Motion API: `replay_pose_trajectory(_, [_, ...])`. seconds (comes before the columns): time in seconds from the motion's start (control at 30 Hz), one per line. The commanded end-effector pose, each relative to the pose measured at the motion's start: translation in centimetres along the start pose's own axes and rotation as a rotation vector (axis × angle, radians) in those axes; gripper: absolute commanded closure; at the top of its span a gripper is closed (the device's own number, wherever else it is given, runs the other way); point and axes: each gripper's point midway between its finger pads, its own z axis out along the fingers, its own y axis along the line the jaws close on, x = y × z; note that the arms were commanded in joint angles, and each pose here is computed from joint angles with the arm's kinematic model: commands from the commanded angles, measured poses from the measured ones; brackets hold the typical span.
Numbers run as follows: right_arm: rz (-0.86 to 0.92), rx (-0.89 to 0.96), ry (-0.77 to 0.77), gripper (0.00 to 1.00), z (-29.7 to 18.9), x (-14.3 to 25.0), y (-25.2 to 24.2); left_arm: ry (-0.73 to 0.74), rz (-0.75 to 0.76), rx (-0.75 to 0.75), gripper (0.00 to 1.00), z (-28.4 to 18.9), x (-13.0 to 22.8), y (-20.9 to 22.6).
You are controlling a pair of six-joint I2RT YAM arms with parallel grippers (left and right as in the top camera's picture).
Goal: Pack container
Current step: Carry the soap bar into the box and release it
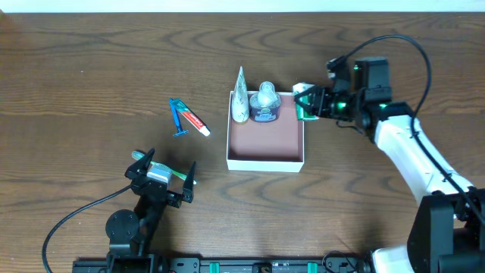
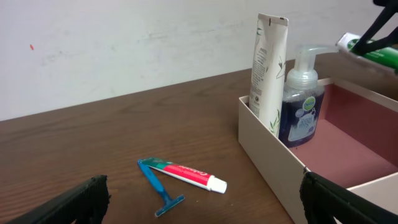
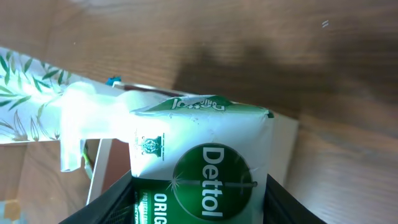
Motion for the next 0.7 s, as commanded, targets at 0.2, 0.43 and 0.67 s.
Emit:
replay_pose_trajectory(0.2, [0.06, 0.174, -0.04, 0.6, 1.6, 0.6, 1.2, 0.048, -0.003, 0.009, 0.02, 0.1, 1.7, -0.2])
replay_pose_trajectory(0.43, [0.05, 0.245, -0.063, 0.43, 2.0, 0.9, 1.1, 0.048, -0.003, 0.009, 0.02, 0.1, 1.7, -0.2])
replay_pose_trajectory(0.67, [0.04, 0.25, -0.068, 0.25, 1.9, 0.8, 0.9, 0.048, -0.003, 0.009, 0.02, 0.1, 1.7, -0.2])
